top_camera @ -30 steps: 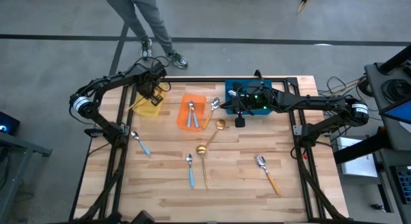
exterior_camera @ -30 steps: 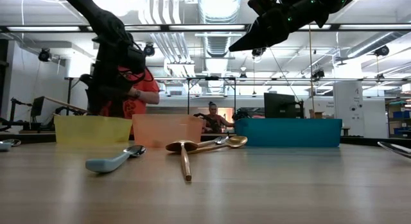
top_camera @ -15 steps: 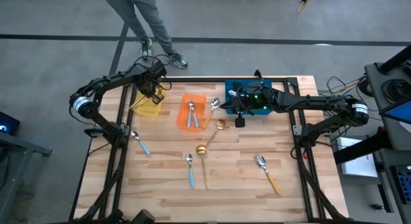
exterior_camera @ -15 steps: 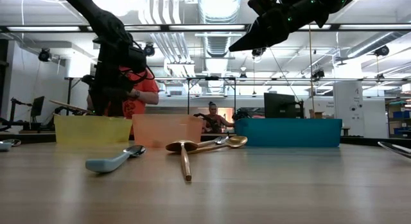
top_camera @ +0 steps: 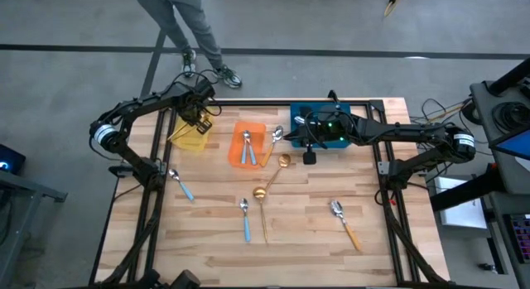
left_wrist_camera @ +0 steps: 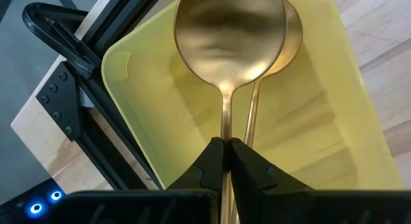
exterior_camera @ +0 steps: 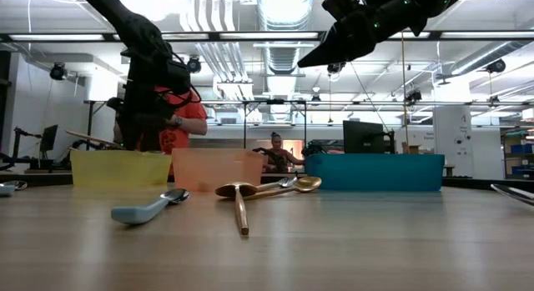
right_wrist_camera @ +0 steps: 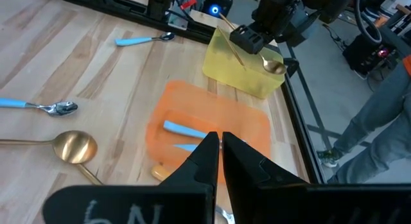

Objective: Sort silverware by color (type)
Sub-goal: Put the gold spoon into the yellow bin

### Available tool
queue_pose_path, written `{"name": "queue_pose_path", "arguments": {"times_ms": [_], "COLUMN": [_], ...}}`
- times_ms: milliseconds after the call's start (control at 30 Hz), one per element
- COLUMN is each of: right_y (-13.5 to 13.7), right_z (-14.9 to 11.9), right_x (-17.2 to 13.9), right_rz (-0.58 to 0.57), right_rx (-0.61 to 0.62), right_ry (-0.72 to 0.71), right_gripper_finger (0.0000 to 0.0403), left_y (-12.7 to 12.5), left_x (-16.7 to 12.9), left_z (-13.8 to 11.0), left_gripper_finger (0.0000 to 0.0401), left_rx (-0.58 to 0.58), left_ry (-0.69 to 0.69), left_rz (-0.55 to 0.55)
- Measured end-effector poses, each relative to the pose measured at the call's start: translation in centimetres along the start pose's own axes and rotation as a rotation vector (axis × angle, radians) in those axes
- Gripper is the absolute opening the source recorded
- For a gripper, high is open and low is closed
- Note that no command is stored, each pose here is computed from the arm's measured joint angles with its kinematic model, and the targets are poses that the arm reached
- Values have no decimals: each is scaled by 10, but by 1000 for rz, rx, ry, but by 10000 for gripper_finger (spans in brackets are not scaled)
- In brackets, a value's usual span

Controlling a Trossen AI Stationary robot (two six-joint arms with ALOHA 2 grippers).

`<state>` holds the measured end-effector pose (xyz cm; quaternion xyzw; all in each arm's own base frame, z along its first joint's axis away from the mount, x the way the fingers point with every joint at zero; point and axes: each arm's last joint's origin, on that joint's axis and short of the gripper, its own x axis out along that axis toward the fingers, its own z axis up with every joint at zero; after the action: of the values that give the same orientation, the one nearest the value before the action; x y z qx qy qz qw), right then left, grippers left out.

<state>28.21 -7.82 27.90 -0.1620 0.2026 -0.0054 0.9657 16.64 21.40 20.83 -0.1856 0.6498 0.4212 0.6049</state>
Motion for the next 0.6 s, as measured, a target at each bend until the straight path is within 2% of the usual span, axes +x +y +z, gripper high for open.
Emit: {"name": "queue_pose_path", "arguments": {"times_ms": [600], "right_y": [0], "right_z": [0], "right_x": [0], "right_rz": [2], "right_rx": [1], "right_ry": [5], "right_gripper_finger": [13], "left_y": [-1], "left_x": [1], "left_z": [0], "left_gripper_finger": [0], "left_rx": [-23], "left_ry": [0], "left_rz": [-1]}}
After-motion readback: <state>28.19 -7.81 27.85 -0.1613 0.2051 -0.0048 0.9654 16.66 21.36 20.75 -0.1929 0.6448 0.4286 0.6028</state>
